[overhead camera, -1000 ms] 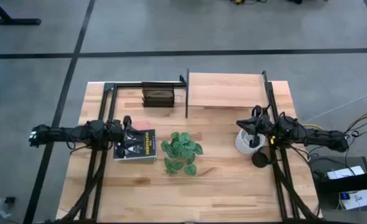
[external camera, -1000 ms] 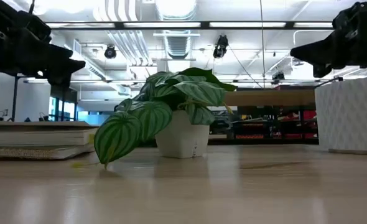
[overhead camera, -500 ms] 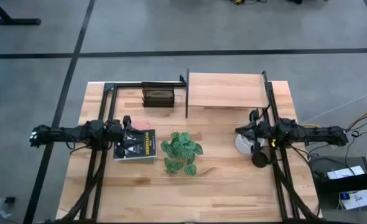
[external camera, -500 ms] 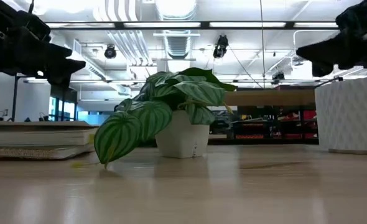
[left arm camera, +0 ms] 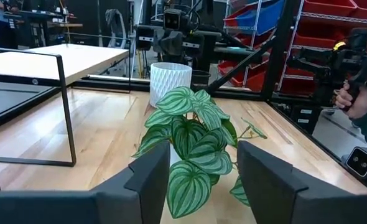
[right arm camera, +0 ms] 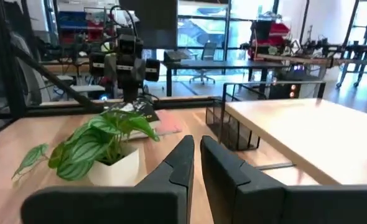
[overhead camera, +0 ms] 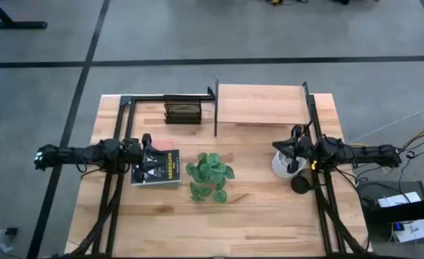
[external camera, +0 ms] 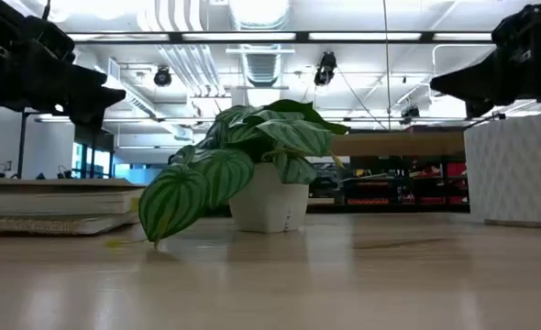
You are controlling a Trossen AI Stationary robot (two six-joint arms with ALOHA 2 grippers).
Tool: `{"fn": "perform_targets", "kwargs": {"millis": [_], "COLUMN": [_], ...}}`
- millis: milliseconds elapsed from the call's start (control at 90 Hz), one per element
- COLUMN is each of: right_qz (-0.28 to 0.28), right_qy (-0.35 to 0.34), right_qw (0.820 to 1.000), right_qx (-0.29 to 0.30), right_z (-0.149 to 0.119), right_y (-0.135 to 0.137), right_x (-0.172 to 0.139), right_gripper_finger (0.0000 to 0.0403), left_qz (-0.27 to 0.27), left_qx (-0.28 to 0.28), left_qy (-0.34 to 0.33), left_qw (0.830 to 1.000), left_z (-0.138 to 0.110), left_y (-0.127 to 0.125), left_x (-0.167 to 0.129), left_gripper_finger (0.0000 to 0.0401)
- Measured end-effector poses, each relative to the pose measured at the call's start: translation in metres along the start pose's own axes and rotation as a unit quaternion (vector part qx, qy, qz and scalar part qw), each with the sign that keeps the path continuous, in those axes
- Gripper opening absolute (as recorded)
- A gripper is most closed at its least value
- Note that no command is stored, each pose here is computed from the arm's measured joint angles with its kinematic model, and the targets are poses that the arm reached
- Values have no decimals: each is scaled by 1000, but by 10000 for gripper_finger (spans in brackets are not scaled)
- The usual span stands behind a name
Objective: Stock shelves
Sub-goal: Return to Home Position
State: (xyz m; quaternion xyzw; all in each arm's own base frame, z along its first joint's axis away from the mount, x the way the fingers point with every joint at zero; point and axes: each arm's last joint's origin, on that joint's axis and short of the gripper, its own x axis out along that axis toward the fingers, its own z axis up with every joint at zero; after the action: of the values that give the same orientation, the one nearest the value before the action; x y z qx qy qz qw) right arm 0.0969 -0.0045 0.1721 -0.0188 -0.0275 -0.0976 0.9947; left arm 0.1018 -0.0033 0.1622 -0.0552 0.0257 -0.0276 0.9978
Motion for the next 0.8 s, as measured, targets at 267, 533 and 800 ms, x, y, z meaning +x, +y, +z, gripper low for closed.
{"fn": "perform_targets", "kwargs": {"millis": [267, 533, 800], "right_qz": [12, 49, 49], "right_qy": [7, 11, 15], "right_qw": [1000, 999, 999], "right_qx": [-1, -15, -14], "right_z": [-1, -2, -3], "right_y": [1, 3, 3], "right_x": [0, 0, 1], "right_gripper_finger": [14, 14, 14], "left_qz": [0, 0, 0], "left_qx": [0, 0, -4], "left_qy": [0, 0, 0], "left_qw": [1000, 1000, 1000], "left_z": [0, 0, 0], "left_y": [0, 0, 0], "left_x": [0, 0, 0], "left_gripper_finger": [157, 165, 179]}}
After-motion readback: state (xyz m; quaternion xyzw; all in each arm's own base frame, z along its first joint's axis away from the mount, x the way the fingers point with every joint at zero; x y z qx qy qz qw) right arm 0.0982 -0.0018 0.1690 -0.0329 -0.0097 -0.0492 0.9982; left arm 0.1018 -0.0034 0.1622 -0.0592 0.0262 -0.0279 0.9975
